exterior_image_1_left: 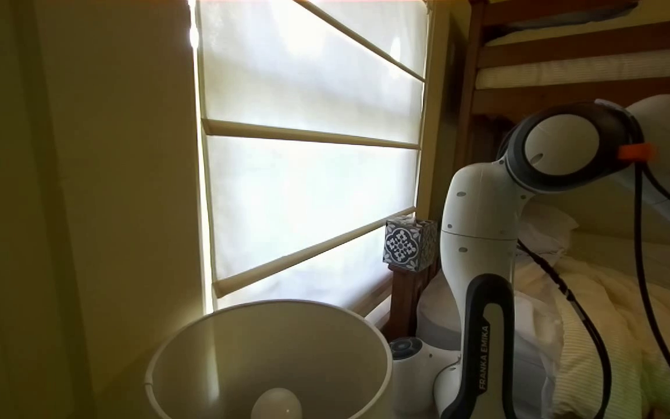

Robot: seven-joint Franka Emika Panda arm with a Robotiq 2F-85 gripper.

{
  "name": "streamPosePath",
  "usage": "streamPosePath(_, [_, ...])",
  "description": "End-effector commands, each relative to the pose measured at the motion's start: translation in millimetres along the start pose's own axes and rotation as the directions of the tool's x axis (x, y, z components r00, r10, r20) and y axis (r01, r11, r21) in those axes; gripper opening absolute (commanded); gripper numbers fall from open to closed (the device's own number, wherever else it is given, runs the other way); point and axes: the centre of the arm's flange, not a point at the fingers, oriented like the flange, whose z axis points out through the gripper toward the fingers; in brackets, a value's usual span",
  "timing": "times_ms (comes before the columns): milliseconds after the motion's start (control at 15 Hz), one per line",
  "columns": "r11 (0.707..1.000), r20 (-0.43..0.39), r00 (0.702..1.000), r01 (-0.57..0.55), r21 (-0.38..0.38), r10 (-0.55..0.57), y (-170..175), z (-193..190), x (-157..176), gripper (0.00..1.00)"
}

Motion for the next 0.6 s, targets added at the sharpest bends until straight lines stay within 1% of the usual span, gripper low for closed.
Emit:
streamPosePath(0, [0.984, -0.088, 0.98, 0.174, -0.047, -0.177, -3.8, 0.9, 8.4, 1.0])
streamPosePath(133, [0.96, -0.116, 0.954, 0.268, -0.08, -0.276, -10.4, -2.1, 8.2, 1.0])
streamPosePath(267, [0.927, -0.139, 0.918, 0.36, -0.106, -0.372, -13.2, -4.1, 2.2, 1.0])
streamPosePath(400, [0.883, -0.151, 0.871, 0.449, -0.136, -0.467, -12.6, -7.8, -4.7, 1.0])
streamPosePath(533, [0.83, -0.16, 0.816, 0.532, -0.168, -0.555, -11.9, -13.6, -12.5, 1.0])
